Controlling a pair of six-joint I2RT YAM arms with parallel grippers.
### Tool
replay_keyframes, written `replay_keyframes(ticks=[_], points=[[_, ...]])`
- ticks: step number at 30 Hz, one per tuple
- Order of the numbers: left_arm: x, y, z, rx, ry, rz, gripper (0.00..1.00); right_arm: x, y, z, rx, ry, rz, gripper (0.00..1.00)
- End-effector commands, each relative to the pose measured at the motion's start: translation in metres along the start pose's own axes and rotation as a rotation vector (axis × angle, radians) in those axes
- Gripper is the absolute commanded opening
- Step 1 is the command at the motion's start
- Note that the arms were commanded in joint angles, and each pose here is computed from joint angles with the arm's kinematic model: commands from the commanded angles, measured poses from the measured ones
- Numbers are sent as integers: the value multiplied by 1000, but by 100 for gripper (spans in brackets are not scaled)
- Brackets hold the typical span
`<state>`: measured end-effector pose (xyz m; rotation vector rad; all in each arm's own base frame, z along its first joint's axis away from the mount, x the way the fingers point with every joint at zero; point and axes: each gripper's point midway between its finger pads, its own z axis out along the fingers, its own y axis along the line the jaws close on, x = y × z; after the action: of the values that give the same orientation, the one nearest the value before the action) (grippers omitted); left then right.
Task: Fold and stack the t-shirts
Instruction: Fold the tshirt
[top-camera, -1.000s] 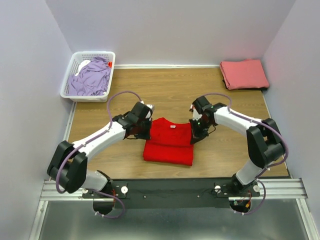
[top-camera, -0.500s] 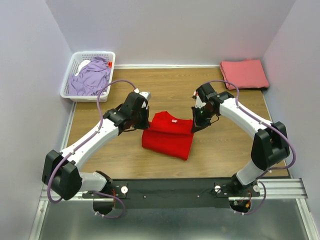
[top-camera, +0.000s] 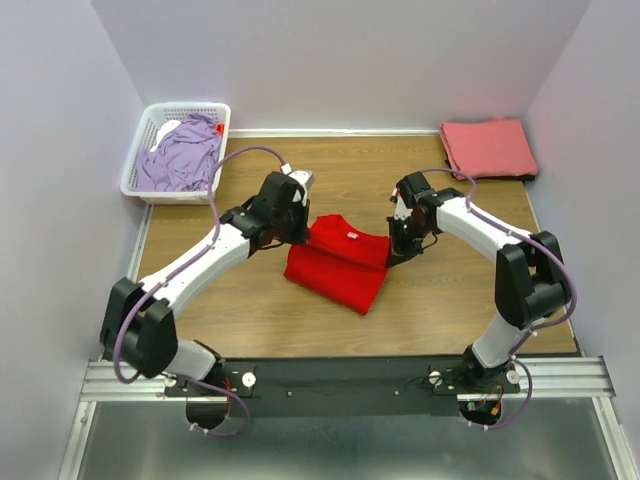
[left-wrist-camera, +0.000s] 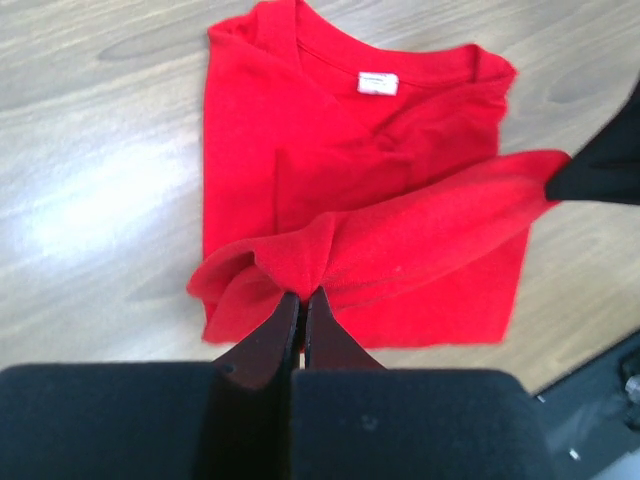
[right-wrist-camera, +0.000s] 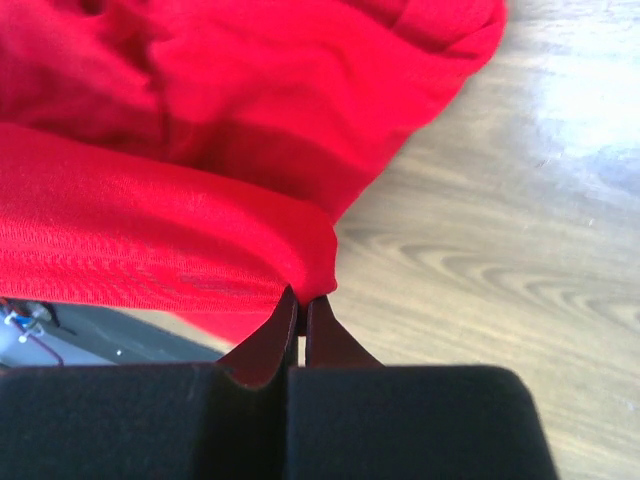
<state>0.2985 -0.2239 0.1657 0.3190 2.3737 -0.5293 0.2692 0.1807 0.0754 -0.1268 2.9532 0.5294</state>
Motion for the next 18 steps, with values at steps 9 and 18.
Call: replay_keyframes(ticks=[9, 18], points=[[-27, 44, 84, -102, -33, 46, 0, 0, -56, 39, 133, 5, 98, 1], [-5, 68, 113, -141, 0, 0, 0, -25, -51, 31, 130, -83, 90, 10]])
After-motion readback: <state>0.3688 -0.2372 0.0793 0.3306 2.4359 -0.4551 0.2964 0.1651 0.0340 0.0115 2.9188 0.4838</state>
